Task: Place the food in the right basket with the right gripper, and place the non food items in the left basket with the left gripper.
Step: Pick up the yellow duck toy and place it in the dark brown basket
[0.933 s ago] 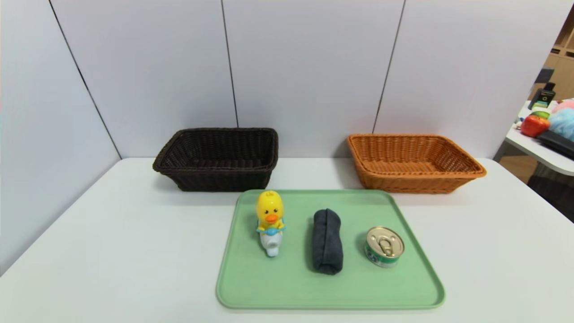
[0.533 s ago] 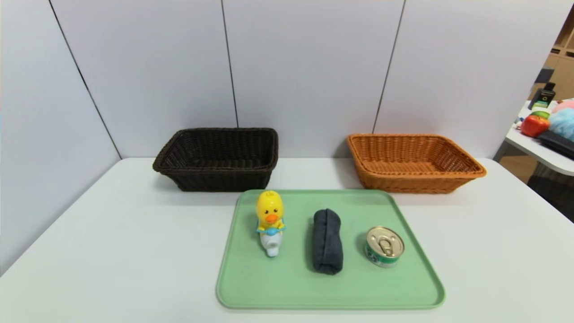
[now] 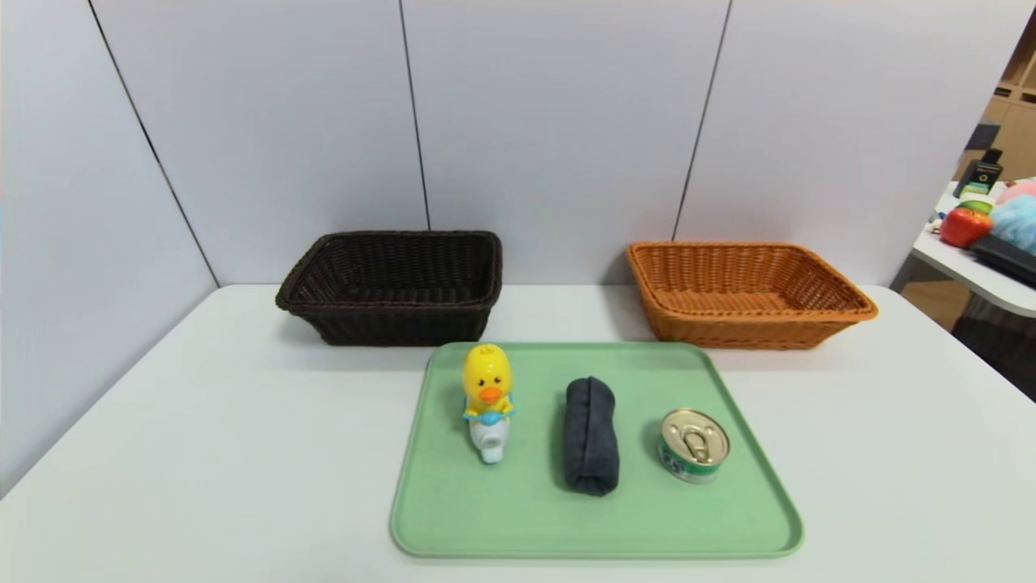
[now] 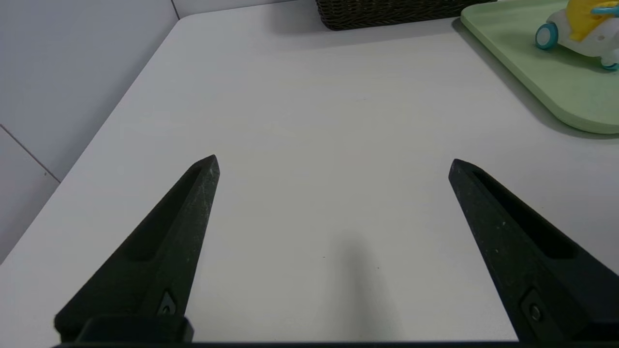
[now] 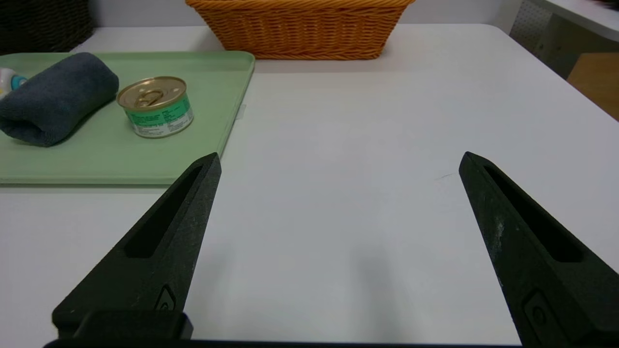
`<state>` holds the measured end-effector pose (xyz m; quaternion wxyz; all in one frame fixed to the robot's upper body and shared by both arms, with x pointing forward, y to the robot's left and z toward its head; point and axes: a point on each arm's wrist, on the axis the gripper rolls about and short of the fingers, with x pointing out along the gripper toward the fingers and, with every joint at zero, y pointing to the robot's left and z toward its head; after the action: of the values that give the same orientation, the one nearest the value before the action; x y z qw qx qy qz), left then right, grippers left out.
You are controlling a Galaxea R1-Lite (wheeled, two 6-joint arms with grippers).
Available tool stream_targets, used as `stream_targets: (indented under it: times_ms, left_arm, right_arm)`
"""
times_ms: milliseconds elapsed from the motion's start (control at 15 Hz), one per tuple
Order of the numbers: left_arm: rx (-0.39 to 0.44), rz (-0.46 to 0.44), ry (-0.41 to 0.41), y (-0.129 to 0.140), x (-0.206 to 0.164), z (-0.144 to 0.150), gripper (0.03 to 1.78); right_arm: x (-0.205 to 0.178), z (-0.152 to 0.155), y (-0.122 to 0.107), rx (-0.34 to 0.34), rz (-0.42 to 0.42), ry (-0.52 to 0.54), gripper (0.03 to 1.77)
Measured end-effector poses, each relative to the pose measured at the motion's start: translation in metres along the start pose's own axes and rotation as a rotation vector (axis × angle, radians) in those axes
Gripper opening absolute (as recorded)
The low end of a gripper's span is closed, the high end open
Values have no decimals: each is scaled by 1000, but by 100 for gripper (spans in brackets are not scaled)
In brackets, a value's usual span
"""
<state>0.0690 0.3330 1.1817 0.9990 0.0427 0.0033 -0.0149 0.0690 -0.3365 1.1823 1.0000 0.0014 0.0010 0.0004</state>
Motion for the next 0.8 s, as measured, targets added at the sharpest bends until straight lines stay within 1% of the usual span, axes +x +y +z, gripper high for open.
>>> stream_targets:
  times_ms: [133,267,400,533,600,667,800]
  left_arm:
    - [1,0,0,0,0,0,169]
    - [-16,-1,-1,0,0,0,169]
    - [-11,-3,-5,0,0,1,169]
    - [-13,-6,-25,1,-3,9,169]
    - [-13,-6,-29,1,-4,13,169]
    - [-14,-5,-27,1,-4,17,169]
    - [-15,-3,-22,3,-6,32,169]
  right_arm:
    - [0,0,0,0,0,-2,170]
    - [0,0,0,-2,2,-2,170]
    - [0,2,0,2,2,-9,170]
    - [-6,19,1,21,22,-65,170]
    - [-10,28,1,23,48,-87,170]
    - [-15,37,2,23,79,-92,170]
    - [-23,51,2,24,103,-68,170]
